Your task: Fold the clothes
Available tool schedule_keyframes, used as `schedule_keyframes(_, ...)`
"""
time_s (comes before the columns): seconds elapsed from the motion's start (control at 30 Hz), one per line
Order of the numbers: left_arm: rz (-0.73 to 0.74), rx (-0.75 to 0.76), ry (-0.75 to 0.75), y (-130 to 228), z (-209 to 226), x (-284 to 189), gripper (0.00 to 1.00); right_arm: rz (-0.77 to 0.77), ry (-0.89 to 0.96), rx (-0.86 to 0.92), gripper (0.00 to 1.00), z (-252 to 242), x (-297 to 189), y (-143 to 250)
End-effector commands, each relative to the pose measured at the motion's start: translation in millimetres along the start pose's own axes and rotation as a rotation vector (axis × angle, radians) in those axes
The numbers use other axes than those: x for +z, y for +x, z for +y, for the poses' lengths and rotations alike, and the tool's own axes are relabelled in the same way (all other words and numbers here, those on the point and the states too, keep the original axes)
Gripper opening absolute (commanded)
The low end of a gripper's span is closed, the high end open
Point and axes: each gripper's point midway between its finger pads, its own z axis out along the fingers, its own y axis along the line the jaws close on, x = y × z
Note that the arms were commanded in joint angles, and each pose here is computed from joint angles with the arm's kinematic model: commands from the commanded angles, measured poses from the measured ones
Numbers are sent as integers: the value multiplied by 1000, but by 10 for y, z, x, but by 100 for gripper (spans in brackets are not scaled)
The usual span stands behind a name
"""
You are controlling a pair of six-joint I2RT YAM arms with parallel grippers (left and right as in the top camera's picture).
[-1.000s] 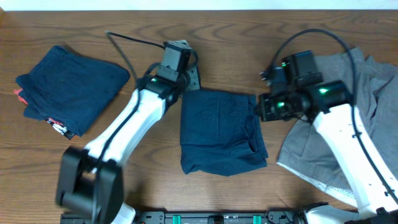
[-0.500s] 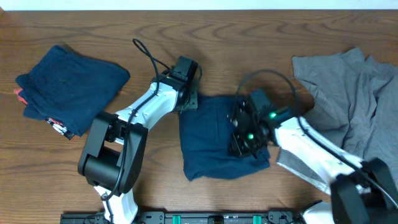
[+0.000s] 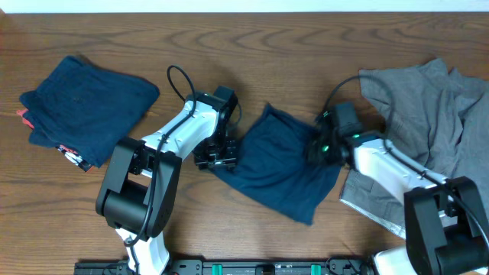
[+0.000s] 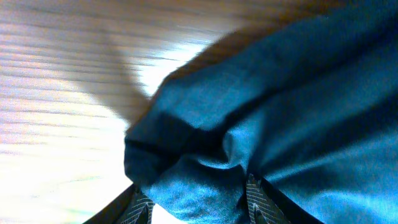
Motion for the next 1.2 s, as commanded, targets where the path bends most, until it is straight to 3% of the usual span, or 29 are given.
schedule_keyframes(0.0,30,-11,147,68,-250,-110,49,-113,48,-24,22,-121,-81,-392)
schedule_keyframes(0.07,-17,0,164,27,-270,-220,51,-121,30,-87,26,-19,-169,-513)
schedule_keyframes(0.17,-123,32,198,-97,-289,-440,66,-100,43,-159,29,77,-359,-608)
schedule_keyframes(0.27,-295,166,263,-335,-396,-734,92,-71,99,-150,29,61,-578,-616)
schedule_keyframes(0.37,-445,351,283,-543,-523,-932,99,-39,127,-139,29,43,-738,-533)
schedule_keyframes(0.5,-494,476,269,-682,-583,-894,98,49,156,-95,30,-37,-784,-300)
schedule_keyframes(0.67,-427,627,363,-709,-769,-597,98,170,197,-42,31,-171,-769,38)
schedule_keyframes(0.87,-309,622,465,-730,-868,-159,98,221,192,-47,34,-246,-569,317)
schedule_keyframes(1.03,-169,603,595,-537,-972,76,98,244,200,-26,35,-391,-385,551)
schedule_keyframes(1.17,-84,589,609,-368,-995,195,99,256,206,-23,35,-461,-311,664)
